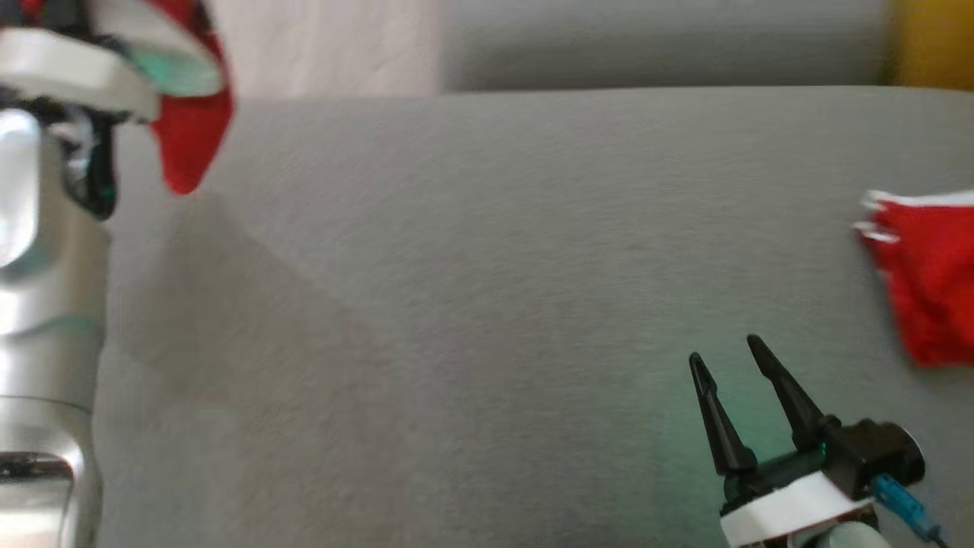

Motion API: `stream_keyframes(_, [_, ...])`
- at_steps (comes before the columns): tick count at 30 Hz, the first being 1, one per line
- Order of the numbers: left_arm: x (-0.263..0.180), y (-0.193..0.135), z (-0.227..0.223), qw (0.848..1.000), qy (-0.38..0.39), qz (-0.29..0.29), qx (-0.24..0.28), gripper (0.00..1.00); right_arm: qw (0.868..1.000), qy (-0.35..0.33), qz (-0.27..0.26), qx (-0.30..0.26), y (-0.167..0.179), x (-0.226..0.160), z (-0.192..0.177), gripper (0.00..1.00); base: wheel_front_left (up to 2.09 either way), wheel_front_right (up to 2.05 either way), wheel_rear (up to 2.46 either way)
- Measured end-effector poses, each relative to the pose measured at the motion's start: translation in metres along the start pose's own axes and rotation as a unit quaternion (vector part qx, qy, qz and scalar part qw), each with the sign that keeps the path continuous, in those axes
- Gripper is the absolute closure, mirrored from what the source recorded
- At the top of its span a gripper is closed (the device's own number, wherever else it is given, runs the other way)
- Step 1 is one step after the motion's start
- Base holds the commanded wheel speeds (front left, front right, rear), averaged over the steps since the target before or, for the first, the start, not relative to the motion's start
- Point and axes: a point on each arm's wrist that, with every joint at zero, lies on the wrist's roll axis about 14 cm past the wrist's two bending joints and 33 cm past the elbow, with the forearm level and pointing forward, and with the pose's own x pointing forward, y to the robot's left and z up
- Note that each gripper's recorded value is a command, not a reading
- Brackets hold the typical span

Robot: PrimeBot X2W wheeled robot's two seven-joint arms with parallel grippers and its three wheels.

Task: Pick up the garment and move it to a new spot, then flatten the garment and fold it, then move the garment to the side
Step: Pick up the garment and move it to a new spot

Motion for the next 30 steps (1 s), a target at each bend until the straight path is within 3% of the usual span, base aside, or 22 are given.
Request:
stream_keyframes(5, [0.015,-0.103,0.052,0.989,-0.055,-0.131,-0.035,1.00,0.998,-0.026,-0.063,-0.008,-0.026,-0.035,0.016,0.00,0.00,0.00,0.00])
stream_keyframes(9, [0.005,-0.170,0.042,0.976,-0.036,-0.209,-0.058,1.00,0.993,-0.044,-0.107,-0.007,-0.041,-0.059,0.025,0.00,0.00,0.00,0.00])
stream_keyframes(17, [-0.042,-0.279,-0.063,0.936,0.092,-0.330,-0.080,1.00,0.985,-0.037,-0.169,0.004,-0.064,-0.082,0.020,0.00,0.00,0.00,0.00])
stream_keyframes(24, [-0.123,-0.313,-0.203,0.897,0.248,-0.358,-0.080,1.00,0.983,-0.007,-0.182,0.015,-0.075,-0.062,0.004,0.00,0.00,0.00,0.00])
stream_keyframes(25, [-0.132,-0.315,-0.213,0.893,0.262,-0.355,-0.085,0.92,0.983,-0.001,-0.181,0.015,-0.076,-0.060,0.001,0.00,0.00,0.00,0.00])
stream_keyframes(26, [-0.140,-0.317,-0.221,0.890,0.272,-0.353,-0.091,0.17,0.984,0.006,-0.178,0.015,-0.075,-0.058,-0.003,0.00,0.00,0.00,0.00])
stream_keyframes(27, [-0.146,-0.319,-0.224,0.889,0.277,-0.350,-0.098,0.00,0.984,0.010,-0.175,0.014,-0.074,-0.056,-0.005,0.00,0.00,0.00,0.00])
stream_keyframes(30, [-0.151,-0.319,-0.219,0.897,0.267,-0.335,-0.111,0.00,0.986,0.012,-0.168,0.015,-0.072,-0.053,-0.007,0.00,0.00,0.00,0.00])
